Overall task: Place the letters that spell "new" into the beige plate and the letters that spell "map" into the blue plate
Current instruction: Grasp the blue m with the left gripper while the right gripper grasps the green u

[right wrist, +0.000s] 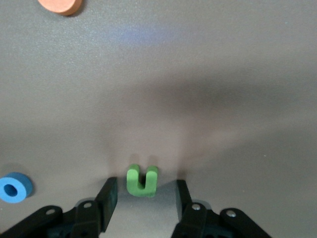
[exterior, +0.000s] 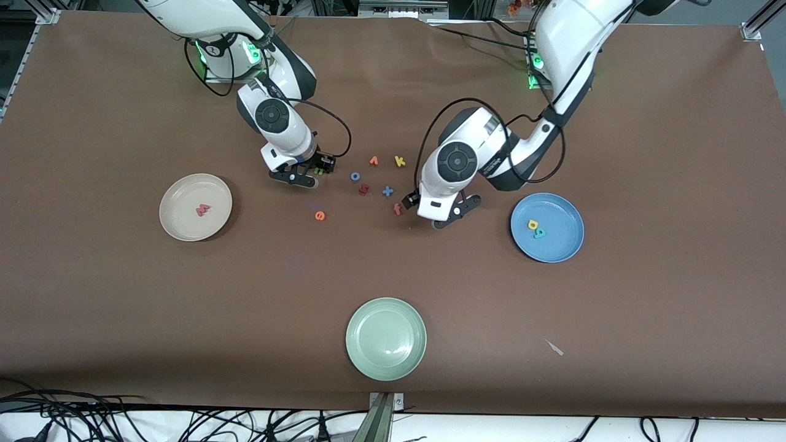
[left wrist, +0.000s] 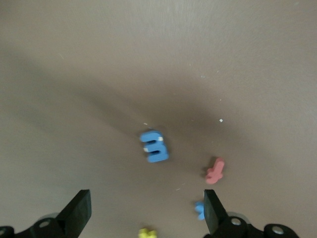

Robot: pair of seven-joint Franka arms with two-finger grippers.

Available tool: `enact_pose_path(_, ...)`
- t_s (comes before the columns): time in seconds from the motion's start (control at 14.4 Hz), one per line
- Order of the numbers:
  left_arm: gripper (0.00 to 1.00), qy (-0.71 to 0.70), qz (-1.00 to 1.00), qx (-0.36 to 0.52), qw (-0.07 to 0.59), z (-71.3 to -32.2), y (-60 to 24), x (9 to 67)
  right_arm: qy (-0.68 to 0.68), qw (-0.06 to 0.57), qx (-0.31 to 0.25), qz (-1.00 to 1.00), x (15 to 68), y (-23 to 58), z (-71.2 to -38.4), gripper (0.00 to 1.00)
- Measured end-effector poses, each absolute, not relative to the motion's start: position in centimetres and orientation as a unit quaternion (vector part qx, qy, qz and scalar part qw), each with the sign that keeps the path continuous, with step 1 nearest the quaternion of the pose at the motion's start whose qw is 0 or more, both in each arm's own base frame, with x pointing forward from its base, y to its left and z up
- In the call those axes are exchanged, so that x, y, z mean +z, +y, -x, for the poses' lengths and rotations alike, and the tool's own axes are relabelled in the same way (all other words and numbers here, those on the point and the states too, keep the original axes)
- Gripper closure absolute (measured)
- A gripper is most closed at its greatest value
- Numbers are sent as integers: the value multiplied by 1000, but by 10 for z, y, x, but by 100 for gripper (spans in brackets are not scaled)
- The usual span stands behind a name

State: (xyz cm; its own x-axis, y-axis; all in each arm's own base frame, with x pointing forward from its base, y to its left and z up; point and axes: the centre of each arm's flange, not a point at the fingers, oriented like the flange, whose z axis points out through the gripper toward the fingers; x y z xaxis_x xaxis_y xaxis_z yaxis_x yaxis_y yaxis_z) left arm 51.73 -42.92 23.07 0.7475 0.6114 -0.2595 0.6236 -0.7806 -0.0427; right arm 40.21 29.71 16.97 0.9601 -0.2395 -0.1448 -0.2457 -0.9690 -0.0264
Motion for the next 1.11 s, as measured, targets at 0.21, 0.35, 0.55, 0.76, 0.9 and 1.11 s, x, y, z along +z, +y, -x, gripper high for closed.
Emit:
enact_pose_path(0.21, 0, 384, -914, -122, 45, -516, -437, 208, 123, 22, 70, 990, 170, 297, -403, 53)
enact_pose_path(0.35, 0, 392, -911, -122, 40, -515, -432, 202, 123, 23, 69, 990, 171, 297, -403, 66)
enact_pose_path(0.55, 2, 394, -910, -126, 29, -511, -426, 191, 123, 24, 67, 990, 173, 298, -404, 74)
enact_pose_path(0.76, 11, 394, -910, -130, 21, -505, -423, 182, 125, 24, 66, 990, 175, 298, -409, 74)
enact_pose_path(0.9, 14, 395, -909, -130, 16, -506, -420, 176, 125, 13, 74, 989, 182, 300, -417, 74)
enact_pose_path(1.11, 25, 398, -909, -126, 13, -510, -414, 173, 122, -19, 87, 989, 208, 296, -439, 74)
